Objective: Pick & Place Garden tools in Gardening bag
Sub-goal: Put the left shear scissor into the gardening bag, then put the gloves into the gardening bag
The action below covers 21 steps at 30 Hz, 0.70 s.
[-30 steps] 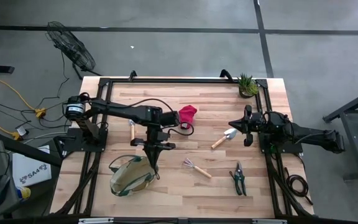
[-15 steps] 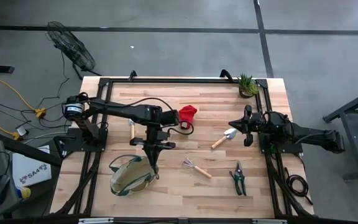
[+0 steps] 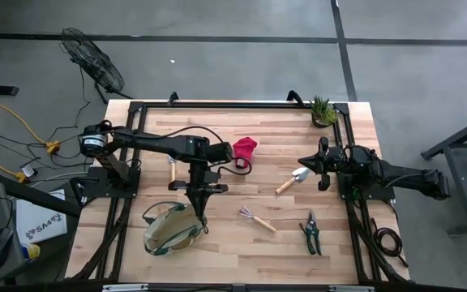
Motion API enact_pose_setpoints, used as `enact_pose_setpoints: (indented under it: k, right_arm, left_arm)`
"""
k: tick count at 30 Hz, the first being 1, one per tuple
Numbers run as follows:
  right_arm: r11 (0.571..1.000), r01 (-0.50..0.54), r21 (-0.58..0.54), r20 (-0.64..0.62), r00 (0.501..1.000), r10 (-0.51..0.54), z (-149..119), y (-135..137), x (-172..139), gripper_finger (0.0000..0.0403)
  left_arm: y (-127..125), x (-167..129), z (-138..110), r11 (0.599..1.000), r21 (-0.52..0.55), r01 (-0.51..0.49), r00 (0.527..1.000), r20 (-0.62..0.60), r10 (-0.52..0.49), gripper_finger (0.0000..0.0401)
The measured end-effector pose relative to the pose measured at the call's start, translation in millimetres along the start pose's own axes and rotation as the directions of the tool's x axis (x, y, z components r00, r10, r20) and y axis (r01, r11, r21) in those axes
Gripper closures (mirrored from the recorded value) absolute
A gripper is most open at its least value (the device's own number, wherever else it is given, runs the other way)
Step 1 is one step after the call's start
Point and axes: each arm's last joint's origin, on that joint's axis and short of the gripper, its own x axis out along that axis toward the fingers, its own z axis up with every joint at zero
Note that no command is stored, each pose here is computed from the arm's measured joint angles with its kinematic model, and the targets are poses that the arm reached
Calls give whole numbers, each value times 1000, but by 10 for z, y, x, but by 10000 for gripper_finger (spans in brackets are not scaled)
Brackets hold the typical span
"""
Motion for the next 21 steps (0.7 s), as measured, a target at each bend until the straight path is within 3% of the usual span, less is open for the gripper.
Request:
enact_pose_setpoints:
  k: [11, 16, 21]
  right_arm:
    - [1000, 0, 0, 0, 1000, 0, 1, 0, 0, 400]
    - [1000, 0, 0, 0, 1000, 0, 0, 0, 0, 400]
    - [1000, 0, 0, 1, 1000, 0, 1, 0, 0, 400]
  left_arm:
    - [-2, 0, -3, 1000, -8, 0, 1000, -1, 0, 273]
    - [-11, -1, 3, 1000, -4, -5, 1000, -3, 5, 268]
    - [-2, -7, 5, 991, 41, -124, 989, -78, 127, 280]
